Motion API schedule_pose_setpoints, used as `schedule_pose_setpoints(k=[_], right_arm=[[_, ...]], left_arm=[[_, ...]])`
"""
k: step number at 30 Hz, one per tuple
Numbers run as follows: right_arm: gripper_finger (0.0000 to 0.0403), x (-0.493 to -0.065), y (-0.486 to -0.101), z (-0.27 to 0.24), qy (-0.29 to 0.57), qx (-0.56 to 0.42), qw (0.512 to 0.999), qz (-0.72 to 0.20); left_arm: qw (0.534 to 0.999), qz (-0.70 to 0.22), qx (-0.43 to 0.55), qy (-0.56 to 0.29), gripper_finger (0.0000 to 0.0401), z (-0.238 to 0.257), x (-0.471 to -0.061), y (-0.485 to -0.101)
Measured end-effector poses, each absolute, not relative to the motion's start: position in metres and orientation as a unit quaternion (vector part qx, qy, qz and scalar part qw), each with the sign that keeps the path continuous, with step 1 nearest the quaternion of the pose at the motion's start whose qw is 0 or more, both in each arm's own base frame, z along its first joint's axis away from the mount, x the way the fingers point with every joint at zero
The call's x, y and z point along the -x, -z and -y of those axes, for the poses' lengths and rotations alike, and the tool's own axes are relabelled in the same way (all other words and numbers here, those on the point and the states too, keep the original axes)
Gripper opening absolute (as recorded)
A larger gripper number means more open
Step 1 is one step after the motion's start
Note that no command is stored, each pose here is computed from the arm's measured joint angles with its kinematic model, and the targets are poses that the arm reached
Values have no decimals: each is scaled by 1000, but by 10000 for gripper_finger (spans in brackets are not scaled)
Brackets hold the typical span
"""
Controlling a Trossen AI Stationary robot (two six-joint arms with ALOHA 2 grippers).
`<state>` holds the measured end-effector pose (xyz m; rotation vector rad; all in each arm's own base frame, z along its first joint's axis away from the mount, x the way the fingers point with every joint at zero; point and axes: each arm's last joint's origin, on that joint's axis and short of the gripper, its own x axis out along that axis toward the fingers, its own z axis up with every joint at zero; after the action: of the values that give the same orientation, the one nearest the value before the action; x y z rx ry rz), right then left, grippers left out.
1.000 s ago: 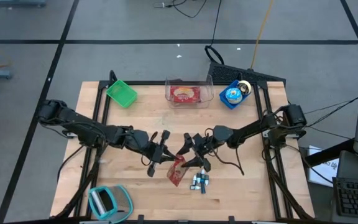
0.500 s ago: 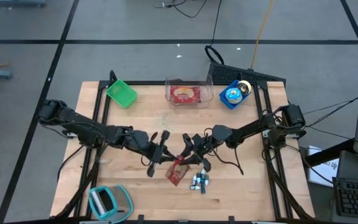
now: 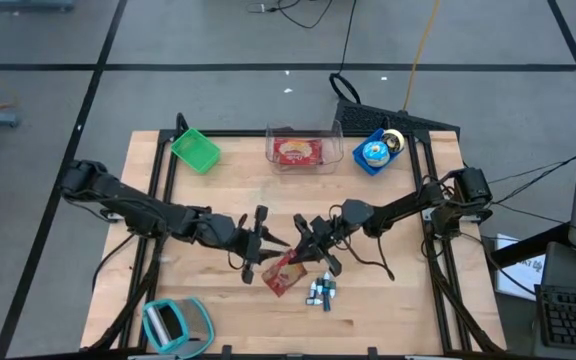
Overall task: Pick & Place Food Item
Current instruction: Put the popcorn bag into the transparent bin
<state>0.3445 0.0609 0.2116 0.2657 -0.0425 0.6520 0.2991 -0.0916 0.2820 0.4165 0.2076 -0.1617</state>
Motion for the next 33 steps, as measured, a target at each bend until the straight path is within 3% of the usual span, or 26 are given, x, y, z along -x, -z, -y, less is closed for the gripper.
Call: schedule_pose_setpoints(k=[6,12,23,33], right_arm=[[7,-345,-206,-60,-322,-135,937,-6],[6,-346,-204,-51,-304,-137,943,-14],[6,-333,-246,18,-202,-111,973,-5],[6,-330,-298,99,-65,-62,989,-116]], left_arm=[[980,-69,-177,56,177,90,-291,-305],[983,-92,-157,1,217,76,-266,-323],[977,-149,-145,-37,206,49,-233,-334],[977,-151,-144,-35,202,48,-235,-332]])
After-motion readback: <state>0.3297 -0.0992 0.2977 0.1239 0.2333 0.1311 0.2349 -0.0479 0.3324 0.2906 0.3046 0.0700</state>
